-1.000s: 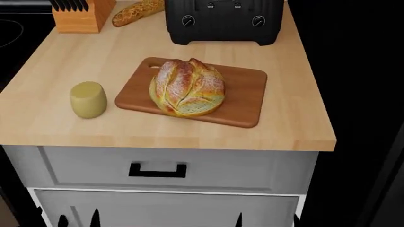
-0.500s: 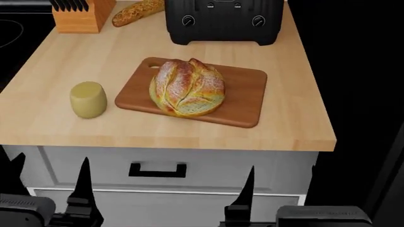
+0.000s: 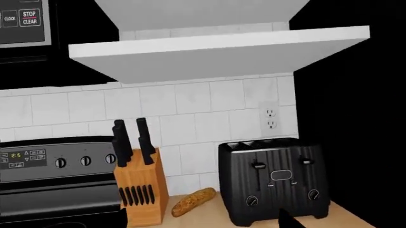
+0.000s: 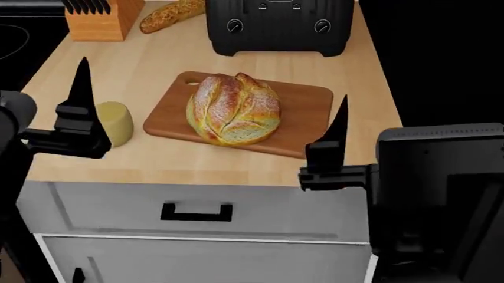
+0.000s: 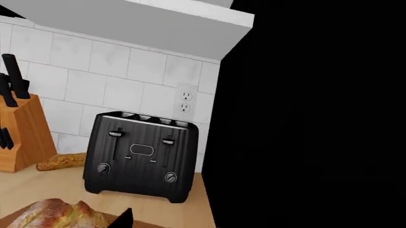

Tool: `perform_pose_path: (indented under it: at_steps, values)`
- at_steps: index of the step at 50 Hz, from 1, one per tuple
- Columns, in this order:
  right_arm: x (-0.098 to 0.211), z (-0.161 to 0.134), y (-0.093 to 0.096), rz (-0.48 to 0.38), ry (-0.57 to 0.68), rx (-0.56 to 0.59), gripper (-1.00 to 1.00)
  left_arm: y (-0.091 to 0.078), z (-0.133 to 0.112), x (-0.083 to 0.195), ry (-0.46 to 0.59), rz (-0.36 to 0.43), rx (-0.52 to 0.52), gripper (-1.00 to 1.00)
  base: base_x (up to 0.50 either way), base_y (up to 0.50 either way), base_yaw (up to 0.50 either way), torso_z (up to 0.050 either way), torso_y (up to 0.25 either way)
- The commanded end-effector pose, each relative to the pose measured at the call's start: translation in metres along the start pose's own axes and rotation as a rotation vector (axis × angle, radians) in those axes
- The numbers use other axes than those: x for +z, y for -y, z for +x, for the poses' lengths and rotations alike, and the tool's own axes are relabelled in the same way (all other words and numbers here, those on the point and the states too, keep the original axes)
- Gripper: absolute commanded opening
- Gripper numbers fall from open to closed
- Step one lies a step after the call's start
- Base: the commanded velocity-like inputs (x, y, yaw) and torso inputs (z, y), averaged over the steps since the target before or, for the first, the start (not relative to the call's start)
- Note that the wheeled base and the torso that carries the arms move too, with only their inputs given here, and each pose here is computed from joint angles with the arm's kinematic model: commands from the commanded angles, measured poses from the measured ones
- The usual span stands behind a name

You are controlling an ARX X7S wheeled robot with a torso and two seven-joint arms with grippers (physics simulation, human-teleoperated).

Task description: Pick up the wedge of cheese and place it on the slice of bread to prepare a simple cheese on bread dish.

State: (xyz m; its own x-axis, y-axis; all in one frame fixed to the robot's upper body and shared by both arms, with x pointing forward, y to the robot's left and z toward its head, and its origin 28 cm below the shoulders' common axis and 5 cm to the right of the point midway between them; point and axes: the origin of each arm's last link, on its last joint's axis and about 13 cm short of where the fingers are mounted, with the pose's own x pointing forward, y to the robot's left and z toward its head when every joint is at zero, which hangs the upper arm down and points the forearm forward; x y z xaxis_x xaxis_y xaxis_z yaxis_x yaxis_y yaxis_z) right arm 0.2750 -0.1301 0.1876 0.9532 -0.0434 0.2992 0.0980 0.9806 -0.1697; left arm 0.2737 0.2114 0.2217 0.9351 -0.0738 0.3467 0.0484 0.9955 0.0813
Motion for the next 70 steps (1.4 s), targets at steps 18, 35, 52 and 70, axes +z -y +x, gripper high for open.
perform_pose_path:
  at_steps: [18,35,52,70]
  values:
    - [0.076,0.062,0.013,-0.066,0.121,0.023,1.0,-0.003,0.046,0.074,0.119,0.023,0.01,1.0,0.0,0.0,0.0,0.0,0.0]
    - [0.101,0.088,0.011,-0.065,0.155,0.021,1.0,-0.004,0.044,0.077,0.13,0.004,0.016,1.0,0.0,0.0,0.0,0.0,0.0]
    - [0.106,0.104,0.01,-0.087,0.15,0.015,1.0,-0.005,0.041,0.078,0.138,-0.016,0.023,1.0,0.0,0.0,0.0,0.0,0.0]
    - [0.103,0.102,0.009,-0.086,0.145,0.023,1.0,-0.005,0.042,0.086,0.156,-0.014,0.036,1.0,0.0,0.0,0.0,0.0,0.0]
